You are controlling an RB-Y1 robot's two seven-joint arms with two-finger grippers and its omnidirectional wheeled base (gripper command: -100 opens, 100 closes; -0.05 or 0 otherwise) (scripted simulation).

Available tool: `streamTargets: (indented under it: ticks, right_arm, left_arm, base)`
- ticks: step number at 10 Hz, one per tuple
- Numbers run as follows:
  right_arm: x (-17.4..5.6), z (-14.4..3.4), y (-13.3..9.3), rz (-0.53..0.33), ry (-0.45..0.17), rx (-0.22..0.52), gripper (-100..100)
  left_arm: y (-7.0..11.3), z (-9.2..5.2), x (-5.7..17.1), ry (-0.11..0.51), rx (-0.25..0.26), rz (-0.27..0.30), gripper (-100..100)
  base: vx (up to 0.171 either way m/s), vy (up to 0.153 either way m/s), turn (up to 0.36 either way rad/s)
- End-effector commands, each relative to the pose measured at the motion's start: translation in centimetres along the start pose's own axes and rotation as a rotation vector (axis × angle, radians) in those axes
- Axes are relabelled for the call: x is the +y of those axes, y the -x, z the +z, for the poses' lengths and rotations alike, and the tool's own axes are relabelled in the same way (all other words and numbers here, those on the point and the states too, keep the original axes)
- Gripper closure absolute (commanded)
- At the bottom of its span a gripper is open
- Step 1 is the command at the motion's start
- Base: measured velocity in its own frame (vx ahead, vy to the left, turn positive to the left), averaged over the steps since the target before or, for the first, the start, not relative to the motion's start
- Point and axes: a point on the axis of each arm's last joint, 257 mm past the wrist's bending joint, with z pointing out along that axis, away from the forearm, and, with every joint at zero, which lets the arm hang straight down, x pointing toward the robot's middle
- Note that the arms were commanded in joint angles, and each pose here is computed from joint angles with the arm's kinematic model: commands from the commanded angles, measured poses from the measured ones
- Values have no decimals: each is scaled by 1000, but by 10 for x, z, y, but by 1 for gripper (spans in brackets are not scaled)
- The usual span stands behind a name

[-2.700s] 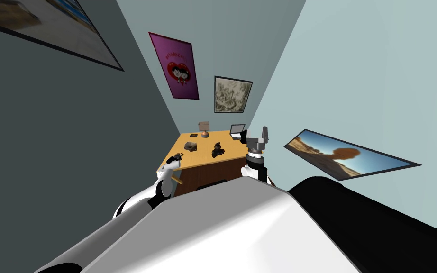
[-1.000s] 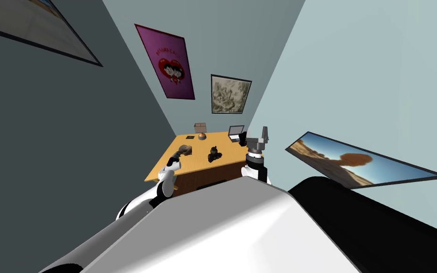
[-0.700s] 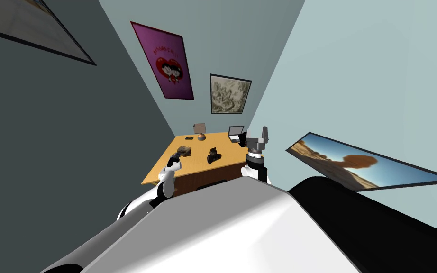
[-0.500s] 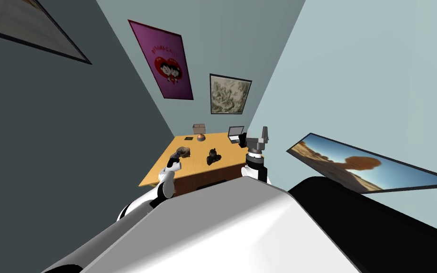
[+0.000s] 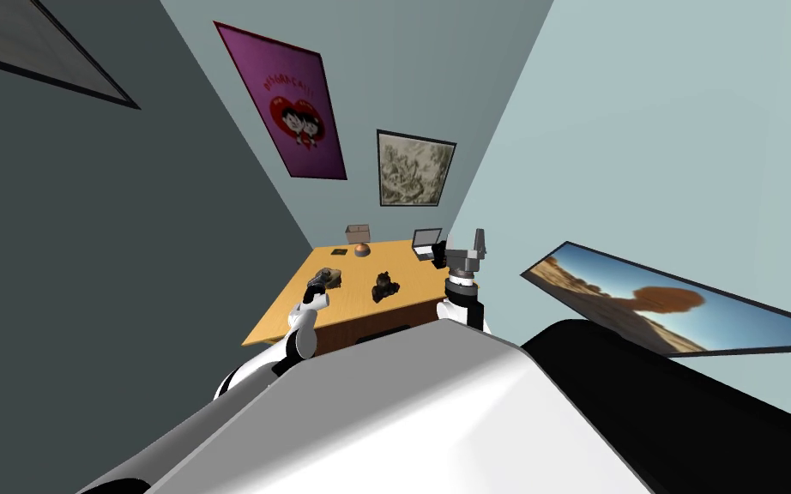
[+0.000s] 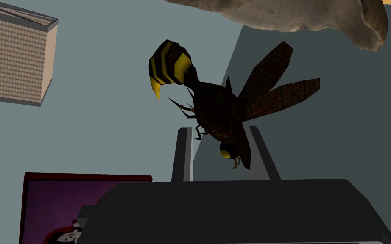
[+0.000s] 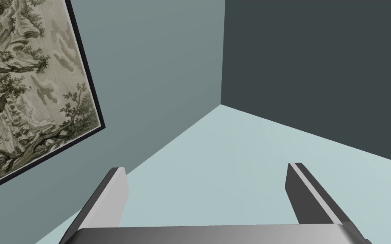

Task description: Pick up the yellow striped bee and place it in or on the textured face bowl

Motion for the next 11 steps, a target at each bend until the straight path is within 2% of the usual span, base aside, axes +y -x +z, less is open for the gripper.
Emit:
streamTargets:
  ticks: [1, 5, 6, 7, 9, 10, 11]
  right_arm:
    - [0, 0, 0, 0, 0, 0, 0]
    - [0, 0, 0, 0, 0, 0, 0]
    - [0, 0, 0, 0, 0, 0, 0]
    - [0, 0, 0, 0, 0, 0, 0]
    - [0, 0, 0, 0, 0, 0, 0]
    - [0, 0, 0, 0, 0, 0, 0]
    - [0, 0, 0, 0, 0, 0, 0]
  left_arm:
    - [0, 0, 0, 0, 0, 0, -100]
    - [0, 0, 0, 0, 0, 0, -100]
    - [0, 0, 0, 0, 0, 0, 0]
    - [15, -2, 30, 11, -20, 38, -100]
    - [17, -2, 33, 13, -24, -4, -100]
    - [34, -5, 57, 18, -44, 54, -100]
    - [34, -6, 62, 22, -44, 27, -100]
  base:
    - [0, 0, 0]
    - [0, 0, 0]
    - [0, 0, 0]
    - [50, -74, 39]
    - [47, -74, 0]
    - [50, -77, 6]
    - [60, -75, 19]
